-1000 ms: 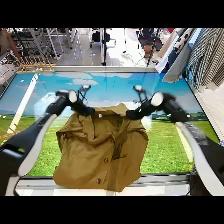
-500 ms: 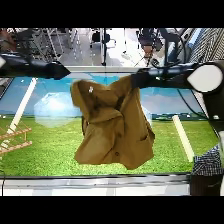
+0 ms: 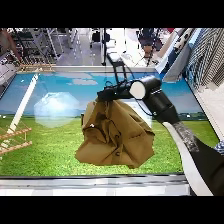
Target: Fold the clothes and pants, and hang the long-sleeved shirts on hangers.
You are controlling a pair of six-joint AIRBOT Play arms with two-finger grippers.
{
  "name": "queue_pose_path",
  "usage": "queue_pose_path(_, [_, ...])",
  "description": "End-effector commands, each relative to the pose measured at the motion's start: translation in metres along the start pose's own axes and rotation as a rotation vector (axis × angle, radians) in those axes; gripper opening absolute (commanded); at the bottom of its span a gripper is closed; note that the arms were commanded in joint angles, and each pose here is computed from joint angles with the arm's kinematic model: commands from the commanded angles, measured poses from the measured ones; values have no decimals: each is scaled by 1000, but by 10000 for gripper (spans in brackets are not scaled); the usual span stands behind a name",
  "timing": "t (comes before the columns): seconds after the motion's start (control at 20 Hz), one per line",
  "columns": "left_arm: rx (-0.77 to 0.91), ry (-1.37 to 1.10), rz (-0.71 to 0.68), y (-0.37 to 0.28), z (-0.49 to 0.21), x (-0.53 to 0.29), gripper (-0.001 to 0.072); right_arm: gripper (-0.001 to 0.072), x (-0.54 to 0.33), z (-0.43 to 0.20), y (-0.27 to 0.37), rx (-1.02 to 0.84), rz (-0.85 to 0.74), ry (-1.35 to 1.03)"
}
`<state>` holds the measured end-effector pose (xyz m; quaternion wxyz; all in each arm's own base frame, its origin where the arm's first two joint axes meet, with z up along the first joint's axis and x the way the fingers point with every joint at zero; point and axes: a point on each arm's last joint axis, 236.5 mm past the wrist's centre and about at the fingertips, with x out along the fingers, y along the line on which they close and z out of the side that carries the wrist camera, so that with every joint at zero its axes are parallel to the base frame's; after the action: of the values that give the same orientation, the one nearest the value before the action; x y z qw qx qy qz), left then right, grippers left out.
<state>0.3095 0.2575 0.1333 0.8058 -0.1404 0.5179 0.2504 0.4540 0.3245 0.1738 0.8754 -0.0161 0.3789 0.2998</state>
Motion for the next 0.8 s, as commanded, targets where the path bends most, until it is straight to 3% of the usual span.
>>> queue_pose_path(0.0, [-273, -91, 124, 112, -28, 26, 538, 30, 16, -5, 2, -37, 4, 14])
queue_pose_path(0.1, [-307, -75, 54, 114, -28, 63, 538, 30, 16, -5, 3, -36, 6, 13])
queue_pose_path(0.35, [-293, -102, 57, 119, -7, 135, 529, 31, 16, -12, 6, -28, 18, 40])
queue_pose_path(0.45, [-277, -145, 64, 117, 7, 157, 393, 31, 16, -13, 13, -14, 45, 45])
queue_pose_path(0.55, [-259, -179, 67, 113, 18, 174, 371, 31, 16, -13, 17, -5, 61, 45])
queue_pose_path(0.6, [-239, -191, 66, 108, 22, 179, 315, 31, 15, -13, 18, 1, 67, 46])
queue_pose_path(0.7, [-195, -206, 66, 102, 29, 179, 71, 31, 14, -13, 23, 10, 86, 49])
queue_pose_path(0.75, [-184, -215, 66, 100, 33, 176, 22, 31, 12, -13, 25, 13, 92, 52])
